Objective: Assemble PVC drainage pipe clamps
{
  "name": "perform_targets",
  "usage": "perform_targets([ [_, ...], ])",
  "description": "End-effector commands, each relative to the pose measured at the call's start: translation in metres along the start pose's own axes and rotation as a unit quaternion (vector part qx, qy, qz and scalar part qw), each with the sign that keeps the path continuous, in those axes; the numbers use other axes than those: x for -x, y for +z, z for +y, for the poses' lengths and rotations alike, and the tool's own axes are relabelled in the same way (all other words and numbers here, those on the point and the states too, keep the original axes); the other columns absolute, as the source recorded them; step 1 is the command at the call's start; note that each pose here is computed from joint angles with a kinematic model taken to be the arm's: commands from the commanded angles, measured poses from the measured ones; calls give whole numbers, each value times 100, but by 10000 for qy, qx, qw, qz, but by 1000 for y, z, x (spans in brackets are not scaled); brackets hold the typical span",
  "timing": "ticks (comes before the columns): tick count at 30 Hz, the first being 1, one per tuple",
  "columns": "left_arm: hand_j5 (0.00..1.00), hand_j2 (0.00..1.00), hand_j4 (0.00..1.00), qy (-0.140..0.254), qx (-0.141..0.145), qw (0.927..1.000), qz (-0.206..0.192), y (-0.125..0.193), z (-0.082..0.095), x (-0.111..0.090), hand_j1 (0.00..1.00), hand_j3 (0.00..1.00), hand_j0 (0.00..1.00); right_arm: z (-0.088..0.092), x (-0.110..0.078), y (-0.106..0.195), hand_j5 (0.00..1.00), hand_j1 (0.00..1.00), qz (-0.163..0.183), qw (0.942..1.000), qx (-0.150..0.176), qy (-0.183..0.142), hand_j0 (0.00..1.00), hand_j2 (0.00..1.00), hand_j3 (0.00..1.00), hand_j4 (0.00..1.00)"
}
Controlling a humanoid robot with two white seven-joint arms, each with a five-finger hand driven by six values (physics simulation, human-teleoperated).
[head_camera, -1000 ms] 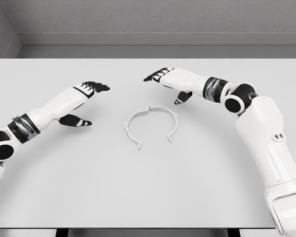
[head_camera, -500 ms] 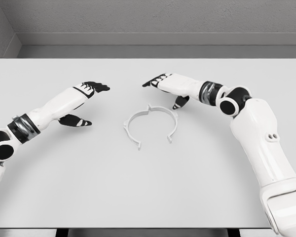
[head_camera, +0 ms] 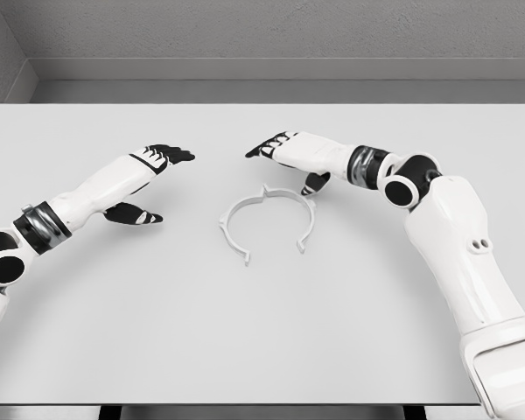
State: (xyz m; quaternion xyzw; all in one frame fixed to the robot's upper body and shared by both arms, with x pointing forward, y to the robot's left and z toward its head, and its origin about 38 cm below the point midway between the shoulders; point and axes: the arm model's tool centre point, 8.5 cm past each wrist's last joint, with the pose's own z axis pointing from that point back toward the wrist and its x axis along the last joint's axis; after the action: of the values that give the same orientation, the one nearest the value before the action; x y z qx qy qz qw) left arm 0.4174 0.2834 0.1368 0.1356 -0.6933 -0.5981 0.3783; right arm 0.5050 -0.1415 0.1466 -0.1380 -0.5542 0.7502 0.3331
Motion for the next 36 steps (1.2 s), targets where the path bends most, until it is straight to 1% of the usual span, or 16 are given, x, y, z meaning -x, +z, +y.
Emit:
perform_targets([
  [1,100,100,100,27,-24,10000,0,0,1,0,100,100,100,0,0,0,100,100,-5,10000,21,-27,100,100,100,100],
  [4,100,100,100,27,-24,10000,0,0,1,0,100,100,100,3,-4,-2,100,100,-51,10000,-40,11,100,100,100,100],
  [6,100,100,100,27,-24,10000,0,0,1,0,100,100,100,-2,-9,-2,100,100,-103,9999,26,102,100,100,100,100],
  [18,100,100,100,18,-22,10000,5,0,1,1,100,100,100,2,-11,-2,100,100,-118,9999,9,76,100,100,100,100],
  [24,100,100,100,18,-22,10000,5,0,1,1,100,100,100,2,-14,-2,100,100,-142,9999,31,93,100,100,100,100],
  [26,100,100,100,18,-22,10000,5,0,1,1,100,100,100,-3,-17,-2,100,100,-129,9998,91,130,100,100,100,100],
  [27,100,100,100,18,-22,10000,5,0,1,1,100,100,100,0,-19,-3,100,100,-143,9998,61,123,100,100,100,100],
  [33,100,100,100,18,-22,10000,5,0,1,1,100,100,100,-2,-22,-3,100,100,-151,9997,80,156,100,100,100,100],
  [35,100,100,100,18,-22,10000,5,0,1,1,100,100,100,-1,-22,-4,100,100,-154,9997,36,160,100,100,100,100],
  [36,100,100,100,18,-22,10000,5,0,1,1,100,100,100,0,-23,-4,100,100,-167,9997,-58,168,100,100,100,100],
])
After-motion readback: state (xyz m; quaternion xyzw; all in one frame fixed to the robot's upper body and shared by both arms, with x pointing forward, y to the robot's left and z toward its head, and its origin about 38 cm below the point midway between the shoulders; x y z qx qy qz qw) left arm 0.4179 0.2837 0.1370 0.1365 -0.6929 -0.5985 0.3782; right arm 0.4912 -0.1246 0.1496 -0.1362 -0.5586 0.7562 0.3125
